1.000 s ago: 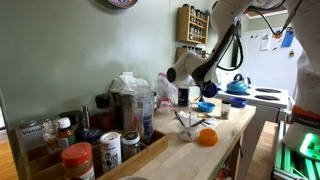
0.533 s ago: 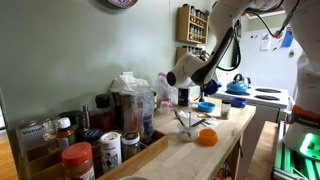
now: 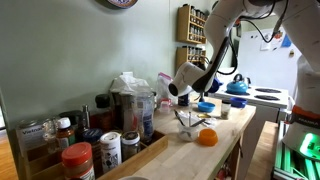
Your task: Pour the contents from the furthest cup into the blue bowl
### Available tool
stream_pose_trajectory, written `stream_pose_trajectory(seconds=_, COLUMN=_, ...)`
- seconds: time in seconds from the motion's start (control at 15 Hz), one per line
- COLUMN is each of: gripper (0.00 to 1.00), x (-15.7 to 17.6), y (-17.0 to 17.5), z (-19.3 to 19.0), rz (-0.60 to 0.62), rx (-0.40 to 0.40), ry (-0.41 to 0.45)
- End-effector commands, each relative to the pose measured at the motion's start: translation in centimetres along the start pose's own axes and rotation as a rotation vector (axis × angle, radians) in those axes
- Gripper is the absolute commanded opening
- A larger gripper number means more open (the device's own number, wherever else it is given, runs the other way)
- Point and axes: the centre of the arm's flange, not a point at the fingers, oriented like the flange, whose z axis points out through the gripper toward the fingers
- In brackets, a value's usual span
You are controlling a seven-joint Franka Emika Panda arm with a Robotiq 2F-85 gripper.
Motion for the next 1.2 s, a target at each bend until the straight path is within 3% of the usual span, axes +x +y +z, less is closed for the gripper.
stream_pose_trajectory(seconds=0.0, gripper=0.01, x=0.5, y=-0.7, z=-0.6, rz=-0.004, rx=-0.059, ry=-0.047)
stream_pose_trajectory(seconds=0.53, gripper=0.01, x=-0.6, y=0.0, z=-2.5, rz=-0.01, rx=-0.078, ry=-0.084)
stream_pose_trajectory(seconds=1.13, gripper=0.01, x=-1.9, y=0.2, z=-5.3, rz=0.008, rx=-0.156, ry=-0.082)
